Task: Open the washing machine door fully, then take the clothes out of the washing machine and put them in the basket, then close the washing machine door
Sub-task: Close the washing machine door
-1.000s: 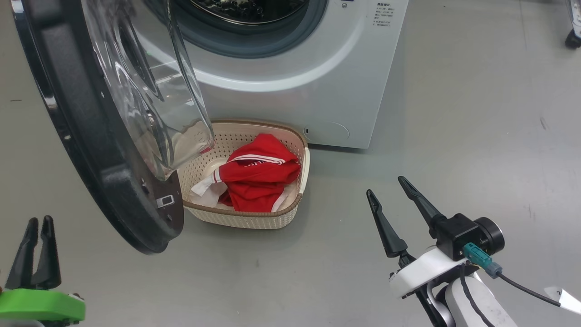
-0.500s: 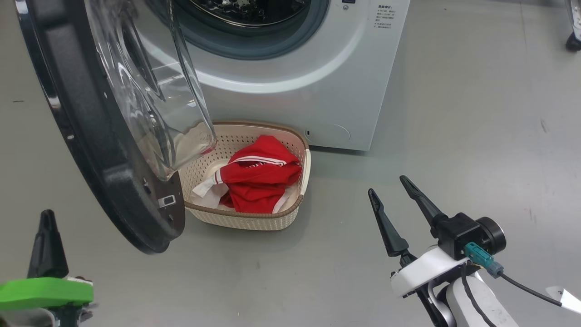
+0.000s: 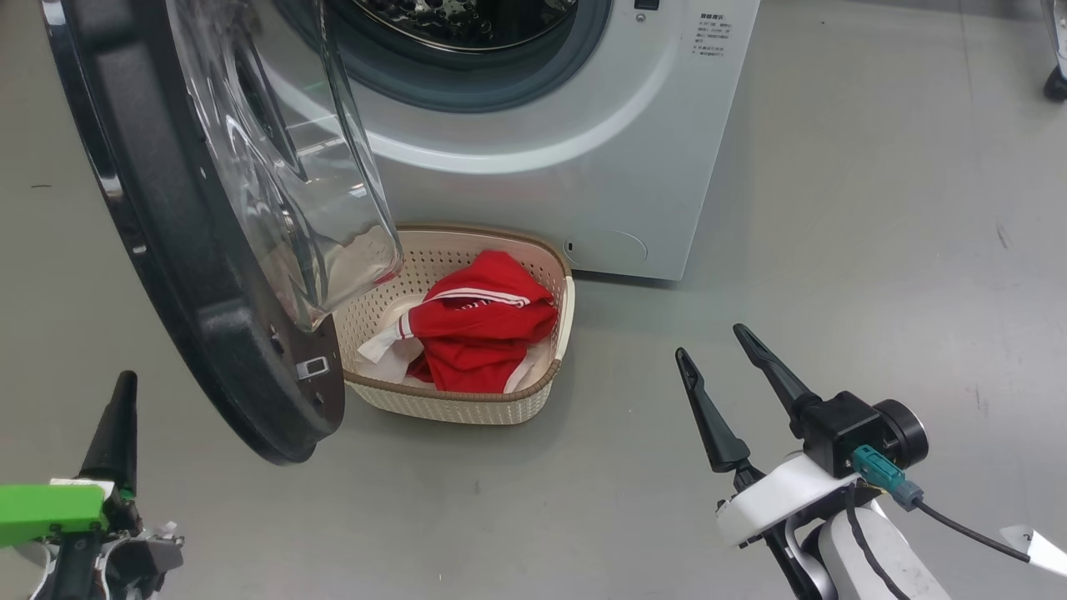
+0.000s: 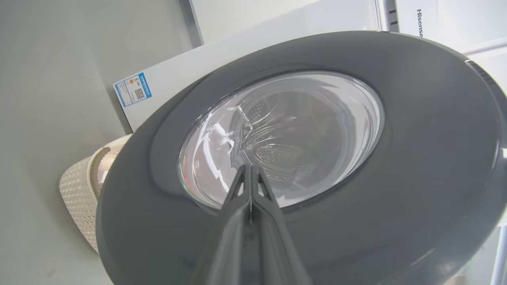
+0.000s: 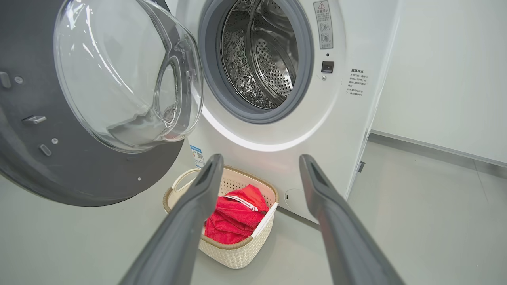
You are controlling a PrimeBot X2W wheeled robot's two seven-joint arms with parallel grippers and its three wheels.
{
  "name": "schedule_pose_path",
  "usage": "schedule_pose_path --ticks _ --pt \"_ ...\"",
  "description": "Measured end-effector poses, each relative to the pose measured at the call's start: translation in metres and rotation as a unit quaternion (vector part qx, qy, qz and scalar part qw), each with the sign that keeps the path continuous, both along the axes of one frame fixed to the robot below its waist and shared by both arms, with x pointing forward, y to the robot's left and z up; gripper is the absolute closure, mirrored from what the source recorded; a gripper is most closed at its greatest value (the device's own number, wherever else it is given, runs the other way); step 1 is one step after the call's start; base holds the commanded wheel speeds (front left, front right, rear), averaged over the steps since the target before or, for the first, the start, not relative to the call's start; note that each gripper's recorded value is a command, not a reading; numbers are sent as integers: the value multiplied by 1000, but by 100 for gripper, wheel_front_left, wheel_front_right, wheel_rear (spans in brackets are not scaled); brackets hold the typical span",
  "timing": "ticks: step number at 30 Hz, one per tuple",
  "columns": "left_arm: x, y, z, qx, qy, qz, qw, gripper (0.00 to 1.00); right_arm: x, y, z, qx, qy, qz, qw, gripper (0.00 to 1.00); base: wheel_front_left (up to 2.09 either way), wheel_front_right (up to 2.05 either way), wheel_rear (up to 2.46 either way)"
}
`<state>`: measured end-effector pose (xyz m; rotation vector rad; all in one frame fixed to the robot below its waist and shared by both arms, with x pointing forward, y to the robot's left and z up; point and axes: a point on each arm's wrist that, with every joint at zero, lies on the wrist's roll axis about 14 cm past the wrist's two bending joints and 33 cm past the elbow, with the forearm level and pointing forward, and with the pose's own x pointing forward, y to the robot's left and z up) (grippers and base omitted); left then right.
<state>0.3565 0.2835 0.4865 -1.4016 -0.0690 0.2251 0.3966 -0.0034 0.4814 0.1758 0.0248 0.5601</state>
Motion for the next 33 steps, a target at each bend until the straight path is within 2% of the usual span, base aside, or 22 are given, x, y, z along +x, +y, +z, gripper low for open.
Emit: schedule_pose_path --ticks 5,12,17,22,33 --pt "-1 -6 -3 -112 -18 -20 993 100 -1 0 1 0 -1 0 1000 0 0 0 0" --pt "0 -21 0 -180 -18 -79 980 100 -1 0 1 -1 -2 0 1000 0 0 0 0" --pt "3 -43 13 -200 -32 -143 969 100 -2 -1 2 -1 -3 1 1000 0 0 0 0" --pt "3 -53 21 -197 -35 -182 963 100 -2 -1 3 -1 -3 0 1000 0 0 0 0" --pt "4 -60 34 -209 -52 -214 953 100 -4 -1 2 -2 -2 2 1000 0 0 0 0"
